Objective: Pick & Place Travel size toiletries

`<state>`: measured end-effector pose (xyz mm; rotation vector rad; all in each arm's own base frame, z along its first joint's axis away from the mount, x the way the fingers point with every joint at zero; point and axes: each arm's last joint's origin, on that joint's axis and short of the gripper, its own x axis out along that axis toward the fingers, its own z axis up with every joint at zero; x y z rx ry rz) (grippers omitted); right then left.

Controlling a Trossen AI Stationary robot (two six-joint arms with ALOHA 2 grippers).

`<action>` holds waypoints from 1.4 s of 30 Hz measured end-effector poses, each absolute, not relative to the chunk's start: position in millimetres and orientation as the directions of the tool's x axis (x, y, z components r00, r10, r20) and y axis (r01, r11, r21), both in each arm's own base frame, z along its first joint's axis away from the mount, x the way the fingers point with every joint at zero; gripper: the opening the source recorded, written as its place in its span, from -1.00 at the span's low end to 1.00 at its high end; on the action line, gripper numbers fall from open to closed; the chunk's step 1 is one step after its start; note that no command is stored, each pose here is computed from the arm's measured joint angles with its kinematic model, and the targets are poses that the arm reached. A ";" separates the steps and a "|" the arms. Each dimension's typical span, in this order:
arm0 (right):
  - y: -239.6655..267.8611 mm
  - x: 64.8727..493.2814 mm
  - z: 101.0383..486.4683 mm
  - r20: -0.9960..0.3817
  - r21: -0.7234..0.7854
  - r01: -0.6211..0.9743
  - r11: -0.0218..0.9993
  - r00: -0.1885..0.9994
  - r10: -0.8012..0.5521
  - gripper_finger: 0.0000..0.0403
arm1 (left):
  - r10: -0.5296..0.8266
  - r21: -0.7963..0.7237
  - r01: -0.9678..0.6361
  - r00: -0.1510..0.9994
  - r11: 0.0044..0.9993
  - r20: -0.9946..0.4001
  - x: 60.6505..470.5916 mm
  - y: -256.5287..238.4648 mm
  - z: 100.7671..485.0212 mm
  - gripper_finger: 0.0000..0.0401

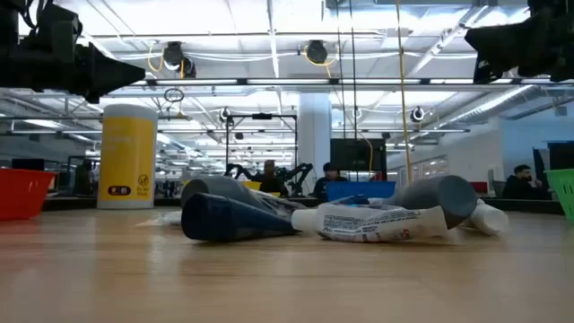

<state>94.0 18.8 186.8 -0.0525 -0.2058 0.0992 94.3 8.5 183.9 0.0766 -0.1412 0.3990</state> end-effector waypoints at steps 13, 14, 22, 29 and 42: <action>15.7 94.8 186.6 0.194 0.151 -0.025 0.988 0.981 -0.005 -0.99 | 0.401 -0.050 -0.398 0.901 0.916 0.163 93.9 9.3 185.2 -0.84; 15.9 95.3 185.7 0.184 0.148 -0.023 0.989 0.983 -0.004 -0.99 | 0.401 -0.073 -0.394 0.901 0.916 0.163 93.9 9.3 185.2 -0.84; 15.7 102.1 177.1 0.082 0.113 0.054 0.992 0.995 -0.064 -0.99 | 0.394 -0.098 -0.384 0.911 0.918 0.120 94.7 9.1 180.6 -0.84; 16.2 109.0 168.0 -0.018 0.057 0.106 0.993 0.994 -0.105 -0.94 | 0.272 -0.051 -0.269 0.959 0.962 0.081 96.4 5.6 176.2 -0.98; 14.7 127.2 146.1 -0.229 0.021 0.291 0.957 0.933 -0.279 -0.10 | 0.278 -0.069 -0.274 0.959 0.959 0.058 96.6 5.7 173.8 -0.93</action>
